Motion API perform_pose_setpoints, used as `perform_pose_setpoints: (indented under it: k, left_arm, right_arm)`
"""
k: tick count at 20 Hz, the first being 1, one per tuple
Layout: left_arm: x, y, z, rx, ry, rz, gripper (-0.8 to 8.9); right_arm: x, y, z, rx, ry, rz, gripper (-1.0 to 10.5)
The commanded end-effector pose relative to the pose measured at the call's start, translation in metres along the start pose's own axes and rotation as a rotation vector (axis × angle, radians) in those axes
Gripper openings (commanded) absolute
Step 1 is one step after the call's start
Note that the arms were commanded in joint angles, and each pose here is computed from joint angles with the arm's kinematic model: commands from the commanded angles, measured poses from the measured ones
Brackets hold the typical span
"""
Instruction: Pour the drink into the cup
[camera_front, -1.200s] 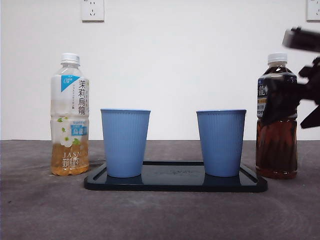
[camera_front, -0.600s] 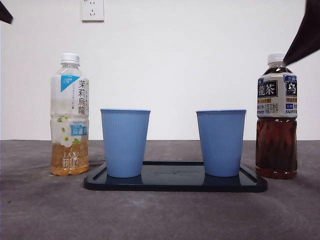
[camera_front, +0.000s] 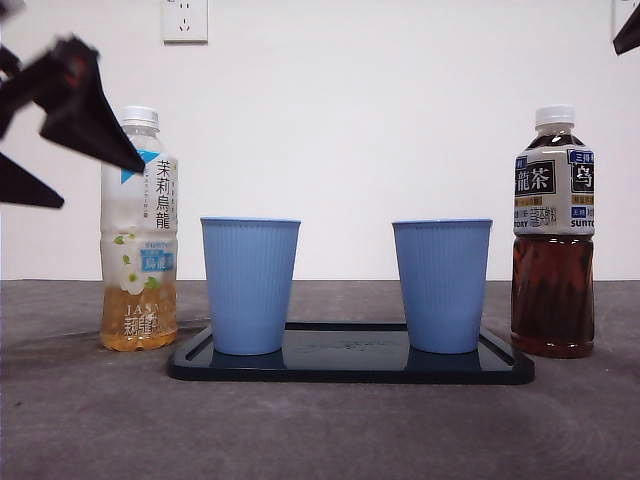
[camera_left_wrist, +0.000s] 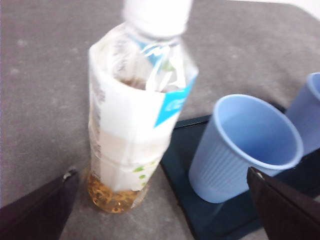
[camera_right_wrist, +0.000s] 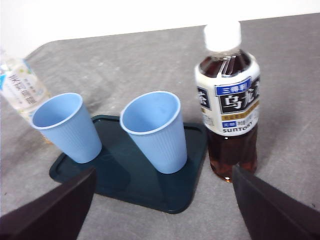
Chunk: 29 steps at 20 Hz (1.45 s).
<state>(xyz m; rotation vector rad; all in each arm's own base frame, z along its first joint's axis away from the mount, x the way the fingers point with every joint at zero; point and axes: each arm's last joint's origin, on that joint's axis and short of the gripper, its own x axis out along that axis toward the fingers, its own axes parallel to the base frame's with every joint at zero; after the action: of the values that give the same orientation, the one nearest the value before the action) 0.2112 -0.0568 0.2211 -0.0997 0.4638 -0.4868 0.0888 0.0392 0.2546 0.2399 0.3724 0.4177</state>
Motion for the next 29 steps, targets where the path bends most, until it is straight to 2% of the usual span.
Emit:
perform_pose_setpoints:
  k: [1,10,17,22,29]
  left_arm:
    - [0.016,0.004,-0.004,0.012,0.007,-0.002,5.77]
    - [0.064,0.02,-0.02,0.034,-0.04,0.02,5.76]
    - [0.079,0.025,-0.022,0.06,-0.119,0.018,5.51]
    - [0.081,0.026,-0.023,0.06,-0.12,0.018,2.86]
    - [0.073,0.022,-0.012,0.078,-0.179,0.014,2.36]
  right_arm:
    - [-0.002,0.002,0.003,0.007,-0.011,0.015,4.3]
    - [-0.003,0.002,0.003,-0.001,-0.015,0.016,4.3]
    - [-0.003,0.002,0.003,-0.001,-0.015,0.016,4.3]
    - [-0.003,0.002,0.003,-0.005,-0.015,0.016,4.3]
    - [-0.003,0.002,0.003,-0.02,-0.015,0.015,4.3]
